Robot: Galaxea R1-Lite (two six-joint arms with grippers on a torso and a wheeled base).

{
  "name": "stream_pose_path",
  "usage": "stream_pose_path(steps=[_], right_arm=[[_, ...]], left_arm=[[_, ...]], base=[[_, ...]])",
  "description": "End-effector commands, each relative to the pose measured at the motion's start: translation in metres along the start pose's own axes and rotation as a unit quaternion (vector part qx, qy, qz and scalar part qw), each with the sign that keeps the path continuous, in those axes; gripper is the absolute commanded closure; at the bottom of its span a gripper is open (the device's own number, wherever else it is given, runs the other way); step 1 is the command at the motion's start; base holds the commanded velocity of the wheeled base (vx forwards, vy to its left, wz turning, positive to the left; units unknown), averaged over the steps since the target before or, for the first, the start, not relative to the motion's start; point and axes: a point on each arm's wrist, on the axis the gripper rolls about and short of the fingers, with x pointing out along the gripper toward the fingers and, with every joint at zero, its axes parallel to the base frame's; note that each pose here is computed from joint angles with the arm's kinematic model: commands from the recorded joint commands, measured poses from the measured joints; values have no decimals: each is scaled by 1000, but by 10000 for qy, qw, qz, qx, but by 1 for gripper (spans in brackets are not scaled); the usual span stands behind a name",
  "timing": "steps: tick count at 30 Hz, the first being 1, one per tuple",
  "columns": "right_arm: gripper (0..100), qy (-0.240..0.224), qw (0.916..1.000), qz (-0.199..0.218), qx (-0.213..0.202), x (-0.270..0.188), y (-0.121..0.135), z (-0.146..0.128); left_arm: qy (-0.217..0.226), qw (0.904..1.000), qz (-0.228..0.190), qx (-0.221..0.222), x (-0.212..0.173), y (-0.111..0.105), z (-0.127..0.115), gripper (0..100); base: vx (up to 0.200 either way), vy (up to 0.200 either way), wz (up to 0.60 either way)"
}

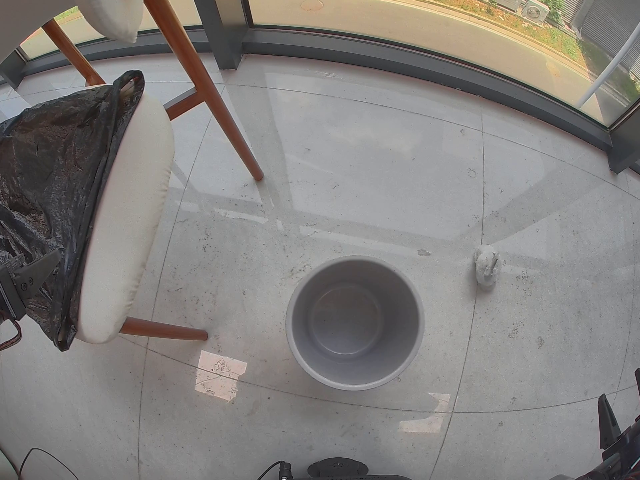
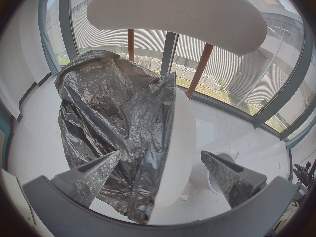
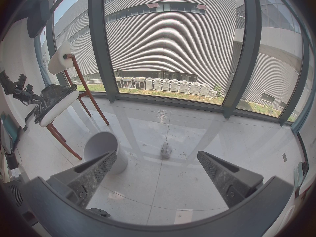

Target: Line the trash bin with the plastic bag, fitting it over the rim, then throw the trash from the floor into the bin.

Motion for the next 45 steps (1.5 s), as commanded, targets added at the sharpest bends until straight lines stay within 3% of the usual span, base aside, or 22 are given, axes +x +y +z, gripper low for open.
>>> stream_pose_path(steps=[1, 6, 19, 23, 26, 28, 34, 36, 38, 40, 45], right_arm=[[0, 35, 10000, -1, 0, 1, 0, -5], [0, 35, 10000, -1, 0, 1, 0, -5], [0, 35, 10000, 7, 0, 1, 0, -5], [0, 35, 10000, 7, 0, 1, 0, -5], [0, 35, 10000, -1, 0, 1, 0, -5], [0, 35, 10000, -1, 0, 1, 0, -5], [0, 35, 10000, -1, 0, 1, 0, -5], [0, 35, 10000, 7, 0, 1, 0, -5], [0, 35, 10000, -1, 0, 1, 0, -5], [0, 35, 10000, -1, 0, 1, 0, -5], [0, 35, 10000, -1, 0, 1, 0, -5]], left_arm=[[-82, 9999, -51, 55, -3, -3, 2, 0], [-166, 9995, -251, 34, 2, -7, 5, 0], [-731, 9955, -577, 191, 5, -15, 18, 0], [-687, 9957, -586, 191, 8, -14, 16, 0], [-563, 9964, -589, 249, 16, -12, 15, 0], [-456, 9960, -545, 543, 39, -5, 17, 0], [-1088, 9901, -423, 778, 81, -1, 26, 0], [-1084, 9908, -592, 557, 103, -18, 18, 0], [-1134, 9914, -649, 29, 109, -55, 14, 0], [-1218, 9901, -676, -181, 106, -82, 18, 0], [-657, 9963, -560, -44, 99, -97, 8, 0]], base=[[0, 200, 0], [0, 200, 0], [0, 0, 0], [0, 0, 0], [0, 0, 0], [0, 0, 0], [0, 0, 0], [0, 0, 0], [0, 0, 0], [0, 0, 0], [0, 0, 0]])
